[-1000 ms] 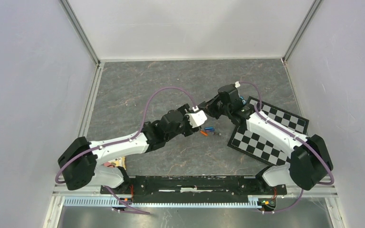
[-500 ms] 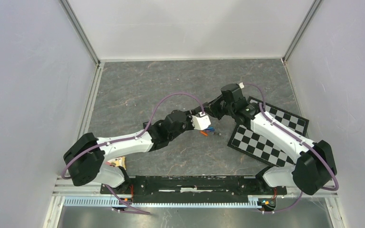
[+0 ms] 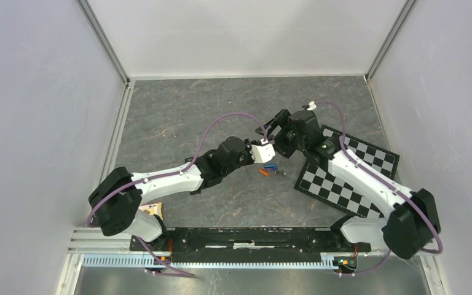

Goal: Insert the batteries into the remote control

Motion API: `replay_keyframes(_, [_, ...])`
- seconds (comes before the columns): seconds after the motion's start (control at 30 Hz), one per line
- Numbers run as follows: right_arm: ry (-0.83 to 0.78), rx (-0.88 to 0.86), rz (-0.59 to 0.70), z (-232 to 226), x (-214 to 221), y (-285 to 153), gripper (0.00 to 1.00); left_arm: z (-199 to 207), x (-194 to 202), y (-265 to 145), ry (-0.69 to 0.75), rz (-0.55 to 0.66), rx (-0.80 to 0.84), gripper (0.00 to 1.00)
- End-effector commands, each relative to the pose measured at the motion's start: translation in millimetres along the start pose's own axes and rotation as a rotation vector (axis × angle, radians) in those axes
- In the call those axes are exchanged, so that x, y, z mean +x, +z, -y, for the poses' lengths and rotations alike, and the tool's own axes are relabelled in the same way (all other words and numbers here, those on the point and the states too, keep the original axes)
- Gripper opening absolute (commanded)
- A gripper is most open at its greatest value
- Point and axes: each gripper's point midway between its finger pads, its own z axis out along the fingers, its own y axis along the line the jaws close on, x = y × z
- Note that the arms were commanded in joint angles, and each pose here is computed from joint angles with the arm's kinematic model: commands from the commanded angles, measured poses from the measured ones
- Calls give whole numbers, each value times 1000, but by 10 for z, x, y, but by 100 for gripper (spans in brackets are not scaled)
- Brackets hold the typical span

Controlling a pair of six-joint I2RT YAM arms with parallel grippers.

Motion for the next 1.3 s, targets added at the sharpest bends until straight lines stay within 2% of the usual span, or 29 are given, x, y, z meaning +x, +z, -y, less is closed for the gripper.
replay_keyframes(0.0, [-165,-117,174,-45,-323,-269,97,11,-195,-108,-149,106,71,2])
replay_keyframes(0.13, [-275,-240,281,-34,-581,-516,98,104,-299,-242,-248,172,175,2])
replay_keyframes(0.23, [-476,-410,380,-151,-733,-755,98,44,-422,-329,-420,216,216,6])
replay_keyframes(0.37, [-895,-623,495,-492,-675,-1196,98,59,-628,-390,-697,234,310,2])
replay_keyframes(0.43, [-1073,-701,448,-595,-515,-1270,98,121,-733,-443,-819,225,384,2])
replay_keyframes(0.57, [-1295,-900,171,-674,-51,-1318,98,402,-1060,-756,-890,272,695,2])
replay_keyframes(0.67, [-1387,-880,33,-601,16,-1269,98,521,-1152,-980,-882,291,830,2])
replay_keyframes(0.73, [-1458,-927,-35,-573,110,-1314,97,561,-1144,-1055,-854,304,859,2])
replay_keyframes(0.87, [-1558,-1007,-85,-467,260,-1396,93,510,-1161,-1052,-825,321,851,2])
replay_keyframes(0.93, [-1569,-1057,-108,-395,364,-1439,92,450,-1153,-1013,-821,314,816,2])
replay_keyframes(1.1, [-1547,-1057,-111,-322,400,-1398,90,427,-1128,-1036,-798,341,784,2])
replay_keyframes(1.27, [-1541,-1057,-182,-306,410,-1345,72,424,-1162,-1073,-776,361,798,2])
